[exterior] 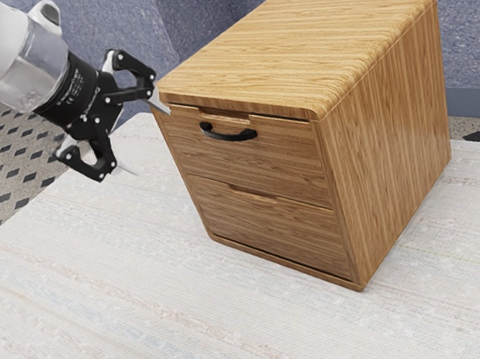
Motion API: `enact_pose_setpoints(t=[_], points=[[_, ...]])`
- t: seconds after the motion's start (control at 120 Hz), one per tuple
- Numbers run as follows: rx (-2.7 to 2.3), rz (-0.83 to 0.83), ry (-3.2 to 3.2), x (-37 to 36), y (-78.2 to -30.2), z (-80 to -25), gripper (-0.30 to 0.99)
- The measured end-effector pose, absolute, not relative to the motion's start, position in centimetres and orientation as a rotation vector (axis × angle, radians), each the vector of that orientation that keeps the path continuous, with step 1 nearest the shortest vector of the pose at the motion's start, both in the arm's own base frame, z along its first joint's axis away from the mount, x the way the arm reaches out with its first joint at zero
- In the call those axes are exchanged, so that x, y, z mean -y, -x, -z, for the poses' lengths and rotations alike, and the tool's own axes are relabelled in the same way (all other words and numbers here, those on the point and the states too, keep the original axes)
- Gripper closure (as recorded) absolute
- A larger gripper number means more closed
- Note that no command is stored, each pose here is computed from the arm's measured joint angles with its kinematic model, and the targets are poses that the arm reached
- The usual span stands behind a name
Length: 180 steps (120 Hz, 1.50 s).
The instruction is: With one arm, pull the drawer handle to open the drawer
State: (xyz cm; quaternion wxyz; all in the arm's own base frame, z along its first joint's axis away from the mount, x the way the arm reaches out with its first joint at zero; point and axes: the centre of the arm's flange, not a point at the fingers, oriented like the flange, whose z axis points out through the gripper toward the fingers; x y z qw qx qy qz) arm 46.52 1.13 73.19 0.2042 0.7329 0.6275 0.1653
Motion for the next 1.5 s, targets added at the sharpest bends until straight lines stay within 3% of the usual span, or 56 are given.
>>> enact_pose_setpoints(t=[0.442, 1.5], points=[[-1.771, -0.559, -1.925, -3.8, -48.3, -69.4, 0.2], [-1.733, -0.592, -1.926, -0.2, -53.2, -65.7, 0.28]])
